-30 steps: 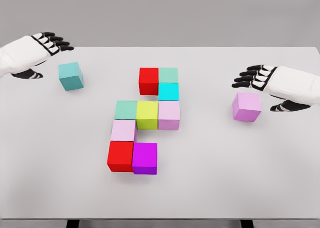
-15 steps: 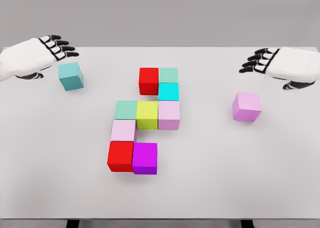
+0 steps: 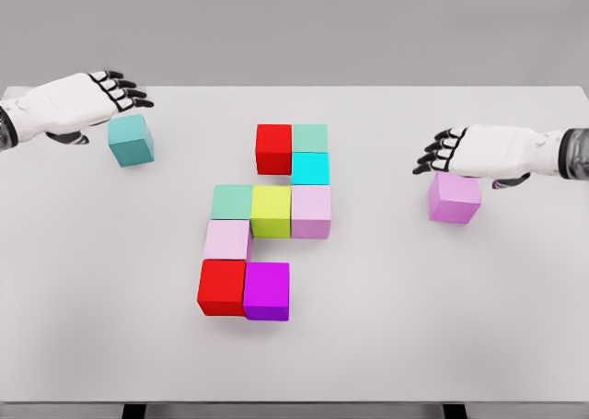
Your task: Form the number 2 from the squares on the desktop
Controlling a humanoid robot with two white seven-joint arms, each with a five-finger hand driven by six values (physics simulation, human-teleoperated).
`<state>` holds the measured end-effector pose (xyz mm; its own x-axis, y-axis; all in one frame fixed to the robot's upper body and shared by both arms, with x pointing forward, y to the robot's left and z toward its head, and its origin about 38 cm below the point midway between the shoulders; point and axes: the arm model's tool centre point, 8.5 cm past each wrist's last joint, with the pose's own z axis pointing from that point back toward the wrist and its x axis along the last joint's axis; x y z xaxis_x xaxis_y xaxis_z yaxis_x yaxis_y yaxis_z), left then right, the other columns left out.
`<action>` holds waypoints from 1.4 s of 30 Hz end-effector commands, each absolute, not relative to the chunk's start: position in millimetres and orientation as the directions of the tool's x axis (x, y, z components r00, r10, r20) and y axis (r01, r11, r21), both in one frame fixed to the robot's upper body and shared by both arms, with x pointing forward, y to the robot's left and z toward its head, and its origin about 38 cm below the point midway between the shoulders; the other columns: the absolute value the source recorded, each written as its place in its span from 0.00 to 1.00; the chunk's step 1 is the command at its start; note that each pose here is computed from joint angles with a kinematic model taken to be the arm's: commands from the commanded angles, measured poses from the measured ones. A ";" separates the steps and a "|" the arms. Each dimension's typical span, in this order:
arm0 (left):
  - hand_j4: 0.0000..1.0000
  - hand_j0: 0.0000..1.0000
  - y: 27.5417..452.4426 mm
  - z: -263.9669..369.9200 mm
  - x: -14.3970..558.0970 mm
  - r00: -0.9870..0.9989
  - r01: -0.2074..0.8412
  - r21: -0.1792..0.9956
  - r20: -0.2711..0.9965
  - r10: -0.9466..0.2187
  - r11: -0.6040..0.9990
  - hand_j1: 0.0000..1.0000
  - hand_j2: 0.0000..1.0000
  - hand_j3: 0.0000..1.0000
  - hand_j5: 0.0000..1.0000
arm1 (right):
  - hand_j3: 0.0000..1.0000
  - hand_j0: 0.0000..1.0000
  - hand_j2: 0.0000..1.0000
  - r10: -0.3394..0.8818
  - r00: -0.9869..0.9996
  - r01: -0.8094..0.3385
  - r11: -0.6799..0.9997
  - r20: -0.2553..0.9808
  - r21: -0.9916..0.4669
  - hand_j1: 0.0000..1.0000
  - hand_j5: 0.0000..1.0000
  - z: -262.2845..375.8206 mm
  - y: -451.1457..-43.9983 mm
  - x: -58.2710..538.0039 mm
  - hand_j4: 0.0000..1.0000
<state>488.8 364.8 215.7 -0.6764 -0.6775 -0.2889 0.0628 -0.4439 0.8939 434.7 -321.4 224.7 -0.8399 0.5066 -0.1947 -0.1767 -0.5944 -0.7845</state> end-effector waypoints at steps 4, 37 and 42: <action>1.00 1.00 364.0 199.6 491.7 -0.680 0.105 0.886 -0.267 -0.682 -0.451 1.00 1.00 1.00 1.00 | 1.00 1.00 1.00 0.487 -0.845 -0.171 -0.637 -0.221 -0.752 1.00 1.00 215.7 -321.3 433.3 1.00; 1.00 1.00 338.9 191.6 512.8 -0.725 0.139 0.787 -0.333 -0.603 -0.602 1.00 1.00 1.00 1.00 | 0.77 0.77 0.77 0.409 -0.878 -0.163 -0.744 -0.249 -0.648 0.77 0.77 187.0 -308.7 426.6 0.77; 1.00 1.00 337.3 192.5 518.3 -0.718 0.145 0.788 -0.332 -0.612 -0.598 1.00 1.00 1.00 1.00 | 0.71 0.71 0.71 0.408 -0.878 -0.162 -0.745 -0.250 -0.648 0.71 0.71 187.5 -308.4 426.6 0.71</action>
<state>516.8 336.4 194.2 -0.7227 -0.6032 -0.3374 0.1362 -0.6029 0.7861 427.1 -307.5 188.3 -0.8767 0.4127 -0.2471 -0.1605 -0.7352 -0.6585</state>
